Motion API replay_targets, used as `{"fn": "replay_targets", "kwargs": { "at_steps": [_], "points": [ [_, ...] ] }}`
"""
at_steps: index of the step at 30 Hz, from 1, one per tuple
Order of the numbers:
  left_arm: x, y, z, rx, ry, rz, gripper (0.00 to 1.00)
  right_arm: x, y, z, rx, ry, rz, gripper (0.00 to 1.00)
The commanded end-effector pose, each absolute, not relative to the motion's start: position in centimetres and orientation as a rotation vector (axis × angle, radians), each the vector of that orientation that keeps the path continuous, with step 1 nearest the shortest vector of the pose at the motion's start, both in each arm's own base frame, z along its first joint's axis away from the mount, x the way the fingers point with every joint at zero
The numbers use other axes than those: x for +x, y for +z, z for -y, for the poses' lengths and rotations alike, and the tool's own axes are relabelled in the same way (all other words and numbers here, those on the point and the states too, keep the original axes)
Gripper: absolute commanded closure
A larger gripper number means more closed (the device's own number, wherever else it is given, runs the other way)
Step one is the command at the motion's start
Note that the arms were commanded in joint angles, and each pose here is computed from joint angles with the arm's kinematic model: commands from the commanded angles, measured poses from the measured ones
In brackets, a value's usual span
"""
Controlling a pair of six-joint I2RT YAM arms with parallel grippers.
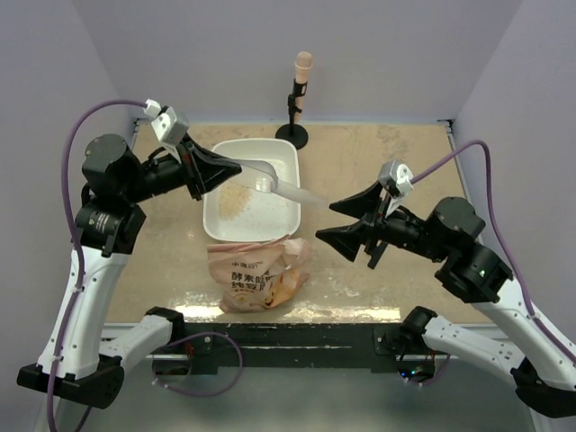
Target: Fill the litter box with clean litter
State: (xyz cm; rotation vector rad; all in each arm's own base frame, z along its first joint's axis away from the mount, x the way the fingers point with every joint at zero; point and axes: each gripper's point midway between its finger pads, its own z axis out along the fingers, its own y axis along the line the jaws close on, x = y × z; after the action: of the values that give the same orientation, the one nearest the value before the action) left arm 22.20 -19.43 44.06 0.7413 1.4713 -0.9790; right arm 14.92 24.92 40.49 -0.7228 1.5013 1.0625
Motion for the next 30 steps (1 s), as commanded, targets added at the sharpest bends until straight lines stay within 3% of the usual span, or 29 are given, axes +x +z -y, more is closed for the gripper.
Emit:
{"fn": "replay_targets", "kwargs": {
  "at_steps": [1,15,21,25,30],
  "points": [
    [22.6,44.7,19.5,0.549,-1.111,-1.596,1.0,14.2,41.5,-24.0,-0.671,1.084,-1.357,0.24],
    [21.7,45.7,17.4,0.403,-1.076,-1.657,1.0,19.2,46.2,-24.0,-0.449,0.996,-1.222,0.23],
    [23.1,45.3,16.3,0.411,-1.122,-1.601,1.0,22.5,47.2,-27.5,-0.498,1.187,-1.205,0.22],
    [23.6,45.1,15.4,0.416,-1.156,-1.567,1.0,25.7,47.7,-26.4,-0.468,1.27,-1.197,0.23],
    [25.3,44.2,14.2,0.414,-1.165,-1.51,1.0,23.4,46.8,-25.1,-0.497,1.559,-1.121,0.24]
  ]
}}
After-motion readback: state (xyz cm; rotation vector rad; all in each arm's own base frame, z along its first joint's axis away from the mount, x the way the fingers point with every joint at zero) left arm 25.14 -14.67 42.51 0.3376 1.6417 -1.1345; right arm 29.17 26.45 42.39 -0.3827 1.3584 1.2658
